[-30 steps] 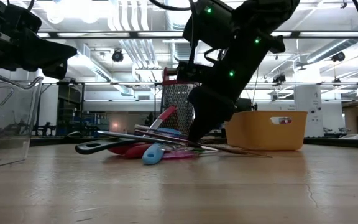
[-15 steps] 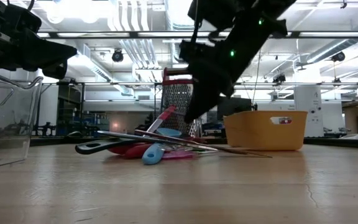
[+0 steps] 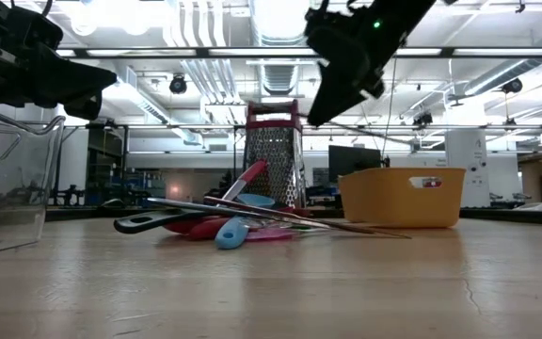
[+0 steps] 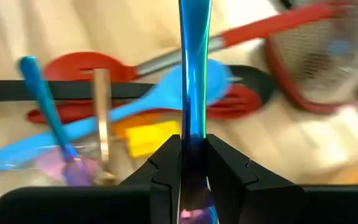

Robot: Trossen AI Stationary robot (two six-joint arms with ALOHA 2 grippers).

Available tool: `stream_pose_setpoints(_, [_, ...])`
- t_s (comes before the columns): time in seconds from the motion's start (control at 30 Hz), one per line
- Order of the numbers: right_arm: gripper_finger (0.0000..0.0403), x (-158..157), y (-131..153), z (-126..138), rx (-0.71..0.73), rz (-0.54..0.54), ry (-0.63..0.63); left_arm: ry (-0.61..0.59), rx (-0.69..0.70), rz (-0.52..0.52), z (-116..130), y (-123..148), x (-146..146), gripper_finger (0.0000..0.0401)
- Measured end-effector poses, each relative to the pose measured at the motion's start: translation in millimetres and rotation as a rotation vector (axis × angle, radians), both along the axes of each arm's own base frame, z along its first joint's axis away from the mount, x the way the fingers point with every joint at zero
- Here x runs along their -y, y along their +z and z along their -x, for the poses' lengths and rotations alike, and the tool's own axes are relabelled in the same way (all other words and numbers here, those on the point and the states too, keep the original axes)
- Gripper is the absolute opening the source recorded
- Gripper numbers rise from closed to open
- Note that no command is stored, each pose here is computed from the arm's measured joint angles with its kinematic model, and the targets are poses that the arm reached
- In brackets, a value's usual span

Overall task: Pick & Place Kitchen Items
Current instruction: Put the blue table knife into the yellow bin

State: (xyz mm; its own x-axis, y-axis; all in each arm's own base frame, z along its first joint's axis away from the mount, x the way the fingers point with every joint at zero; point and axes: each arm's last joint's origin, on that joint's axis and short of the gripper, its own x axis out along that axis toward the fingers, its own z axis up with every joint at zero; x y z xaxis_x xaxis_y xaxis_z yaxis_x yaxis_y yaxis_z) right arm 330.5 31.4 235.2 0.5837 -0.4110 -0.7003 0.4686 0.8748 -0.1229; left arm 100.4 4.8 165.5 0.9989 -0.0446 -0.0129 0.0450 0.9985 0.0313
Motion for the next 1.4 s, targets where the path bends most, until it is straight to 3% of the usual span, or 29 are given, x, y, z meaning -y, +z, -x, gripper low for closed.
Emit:
stream_pose_setpoints(0.37, [0.0059,16,17,37,0.023,0.134,-0.229,0.000,0.000,0.000,0,0,0,0.0039])
stream_pose_setpoints(0.8, [0.0062,63,-11,53,-0.033,0.141,-0.431,0.000,0.000,0.000,0,0,0,0.0039])
stream_pose_setpoints(1.4, [0.0062,83,-35,62,0.005,0.122,-0.524,0.000,0.000,0.000,0,0,0,0.0039])
